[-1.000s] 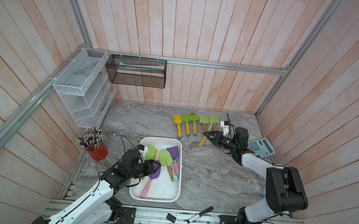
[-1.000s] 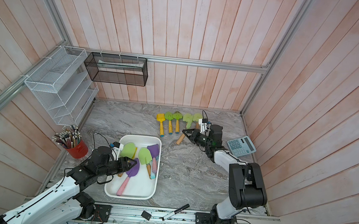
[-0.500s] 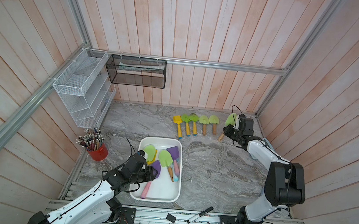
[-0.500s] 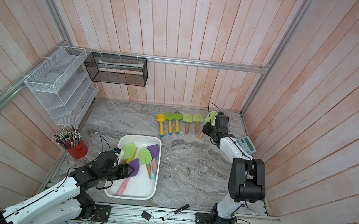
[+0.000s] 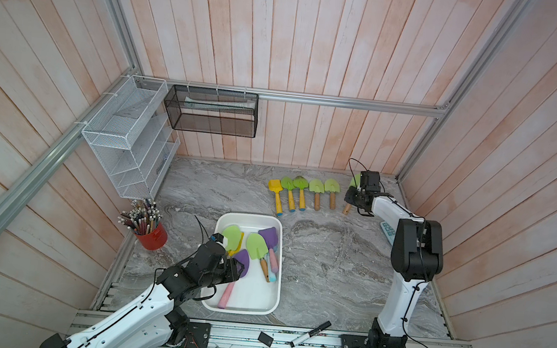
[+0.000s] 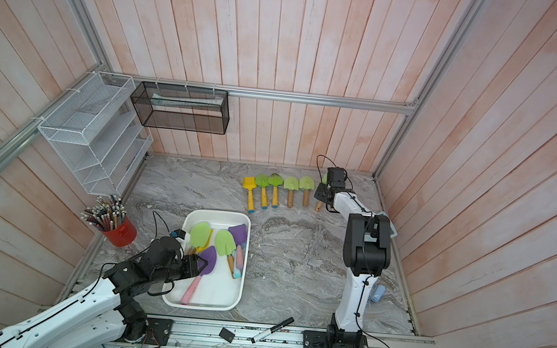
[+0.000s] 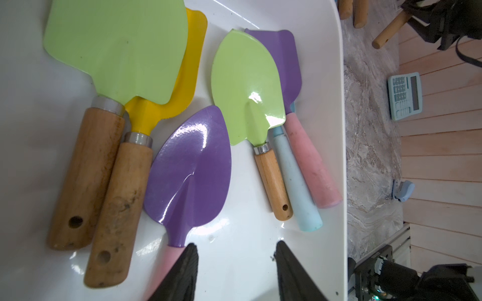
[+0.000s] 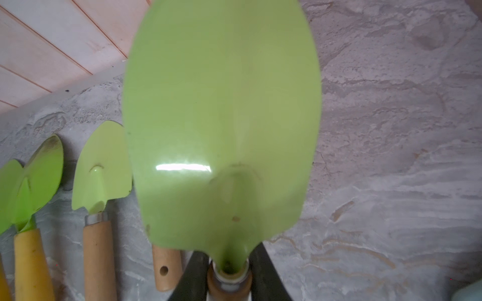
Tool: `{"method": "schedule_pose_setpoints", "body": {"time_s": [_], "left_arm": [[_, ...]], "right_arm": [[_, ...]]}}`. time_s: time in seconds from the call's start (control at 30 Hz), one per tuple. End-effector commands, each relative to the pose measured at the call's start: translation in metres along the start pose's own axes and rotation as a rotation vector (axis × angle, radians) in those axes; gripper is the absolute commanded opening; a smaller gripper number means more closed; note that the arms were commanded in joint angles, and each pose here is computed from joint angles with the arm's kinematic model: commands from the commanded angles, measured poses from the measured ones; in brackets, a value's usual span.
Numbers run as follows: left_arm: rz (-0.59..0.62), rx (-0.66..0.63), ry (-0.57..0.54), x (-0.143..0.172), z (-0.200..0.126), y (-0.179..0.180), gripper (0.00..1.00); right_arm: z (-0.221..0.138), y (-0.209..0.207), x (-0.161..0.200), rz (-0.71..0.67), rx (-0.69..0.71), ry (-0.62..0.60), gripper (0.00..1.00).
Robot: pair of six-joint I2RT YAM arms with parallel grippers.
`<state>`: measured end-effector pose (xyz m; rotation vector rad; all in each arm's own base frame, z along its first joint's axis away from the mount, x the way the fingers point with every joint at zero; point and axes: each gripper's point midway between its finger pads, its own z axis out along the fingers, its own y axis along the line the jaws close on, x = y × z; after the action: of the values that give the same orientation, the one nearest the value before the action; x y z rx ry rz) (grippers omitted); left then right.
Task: Take the shovel out of the storage box
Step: Place the shovel at the center of the board.
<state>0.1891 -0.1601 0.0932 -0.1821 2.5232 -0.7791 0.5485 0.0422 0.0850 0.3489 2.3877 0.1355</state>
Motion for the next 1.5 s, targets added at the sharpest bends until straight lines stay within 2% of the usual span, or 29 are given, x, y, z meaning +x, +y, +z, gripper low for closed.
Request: {"method": "schedule_pose_setpoints", "body": {"time_s": [0.0,0.27,0.53,1.03,1.47], "left_arm": [[-0.009,-0.037,0.008,0.008,0.001,0.012,0.51],[-0.022,-0.029,0.004,0.009,-0.002,0.013,0.50],[-0.039,-0.023,0.004,0.013,-0.001,0.015,0.50],[-0.075,-0.048,0.001,0.016,0.000,0.021,0.50],[-0.072,-0.055,0.001,0.013,-0.001,0.018,0.50]], "right_arm": [[0.010,-0.005,-0.002,-0.021,0.038,0.019,0.19],[0.037,-0.001,-0.007,-0.033,0.046,0.048,0.20],[0.061,-0.006,0.002,-0.050,0.067,0.098,0.21],[0.074,-0.003,0.011,-0.057,0.044,0.129,0.26],[0.063,-0.001,0.000,-0.046,0.033,0.110,0.35]]}}
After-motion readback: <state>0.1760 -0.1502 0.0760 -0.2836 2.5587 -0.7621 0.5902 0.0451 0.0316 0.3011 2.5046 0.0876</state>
